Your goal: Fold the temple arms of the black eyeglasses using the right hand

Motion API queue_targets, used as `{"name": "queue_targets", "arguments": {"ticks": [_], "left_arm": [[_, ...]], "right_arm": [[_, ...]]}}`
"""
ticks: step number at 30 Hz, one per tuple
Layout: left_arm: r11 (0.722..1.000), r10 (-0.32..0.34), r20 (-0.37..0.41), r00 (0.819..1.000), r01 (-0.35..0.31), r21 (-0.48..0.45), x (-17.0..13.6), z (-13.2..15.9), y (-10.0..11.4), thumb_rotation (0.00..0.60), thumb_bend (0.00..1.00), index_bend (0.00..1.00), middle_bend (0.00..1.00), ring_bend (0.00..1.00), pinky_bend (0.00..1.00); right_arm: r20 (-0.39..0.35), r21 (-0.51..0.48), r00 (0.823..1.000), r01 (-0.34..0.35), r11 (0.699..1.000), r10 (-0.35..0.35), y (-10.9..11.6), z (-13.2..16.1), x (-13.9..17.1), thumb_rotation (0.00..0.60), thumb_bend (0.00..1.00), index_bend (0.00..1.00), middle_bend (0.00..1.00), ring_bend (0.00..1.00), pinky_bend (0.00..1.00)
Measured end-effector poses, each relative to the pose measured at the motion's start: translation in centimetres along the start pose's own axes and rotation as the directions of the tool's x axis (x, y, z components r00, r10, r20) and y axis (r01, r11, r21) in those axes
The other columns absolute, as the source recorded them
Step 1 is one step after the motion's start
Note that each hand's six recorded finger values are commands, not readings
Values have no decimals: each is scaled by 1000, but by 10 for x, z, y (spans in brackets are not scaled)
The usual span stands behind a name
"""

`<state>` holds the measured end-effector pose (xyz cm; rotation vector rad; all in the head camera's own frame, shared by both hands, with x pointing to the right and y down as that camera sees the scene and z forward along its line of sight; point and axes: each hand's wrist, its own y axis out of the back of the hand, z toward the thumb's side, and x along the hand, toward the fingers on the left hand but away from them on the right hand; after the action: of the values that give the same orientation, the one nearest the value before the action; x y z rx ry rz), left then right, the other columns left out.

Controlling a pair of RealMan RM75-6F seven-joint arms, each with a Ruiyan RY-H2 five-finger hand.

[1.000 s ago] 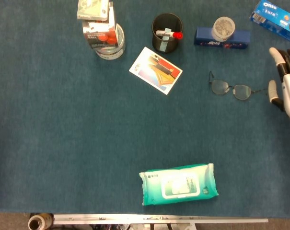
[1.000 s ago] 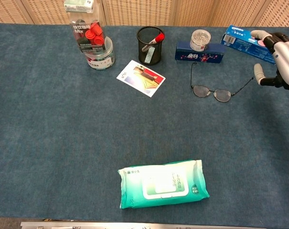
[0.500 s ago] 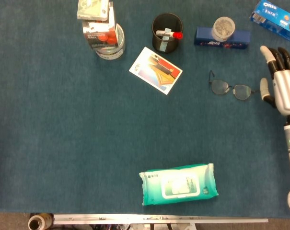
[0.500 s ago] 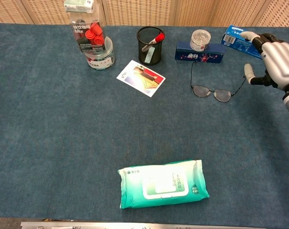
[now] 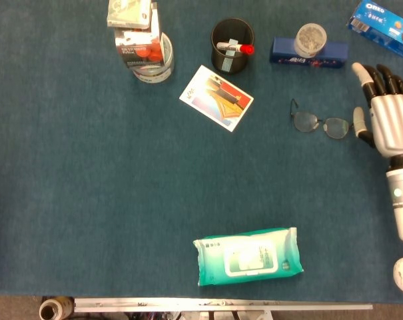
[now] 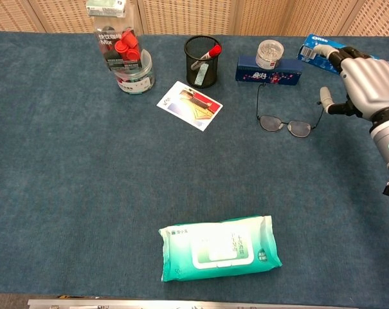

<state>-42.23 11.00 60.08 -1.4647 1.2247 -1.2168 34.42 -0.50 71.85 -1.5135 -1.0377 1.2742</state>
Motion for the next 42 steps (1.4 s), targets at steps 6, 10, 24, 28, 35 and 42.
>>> {"name": "queue_targets", "arguments": {"ticks": [6,10,24,28,35,42], "left_arm": [[1000,3,0,1000,-3,0,-1,0,1,600,249,531,402,336,467],[1000,4,0,1000,-4,-1,-1,0,1,600,249,531,402,336,467],[1000,7,-1,1000,-7,-5,-1,-1,3,600,250,531,402,336,467],[1000,9,-2,1000,-9,-6,-1,-1,3,600,249,531,401,336,467],[1000,13,-3,1000,-13,-9,-2,-2,5,600,250,531,402,336,467],[1000,17,-2,1000,-17,-11,-2,-2,6,600,249,531,401,336,467]], "right_arm": [[-6,6,1000,-9,1000,9,-3,4,-2,600,506,116,165,97,187],[-10,11,1000,-12,1000,12,-4,6,-4,600,506,117,165,98,187],[-13,21,999,-47,999,47,-10,11,-11,600,475,117,165,98,187],[-15,30,998,-53,998,54,-12,12,-12,600,461,116,165,98,187],[-13,46,998,-62,997,63,-16,15,-14,600,424,116,165,98,187],[-12,61,998,-64,996,64,-18,15,-15,600,372,116,165,98,187]]}}
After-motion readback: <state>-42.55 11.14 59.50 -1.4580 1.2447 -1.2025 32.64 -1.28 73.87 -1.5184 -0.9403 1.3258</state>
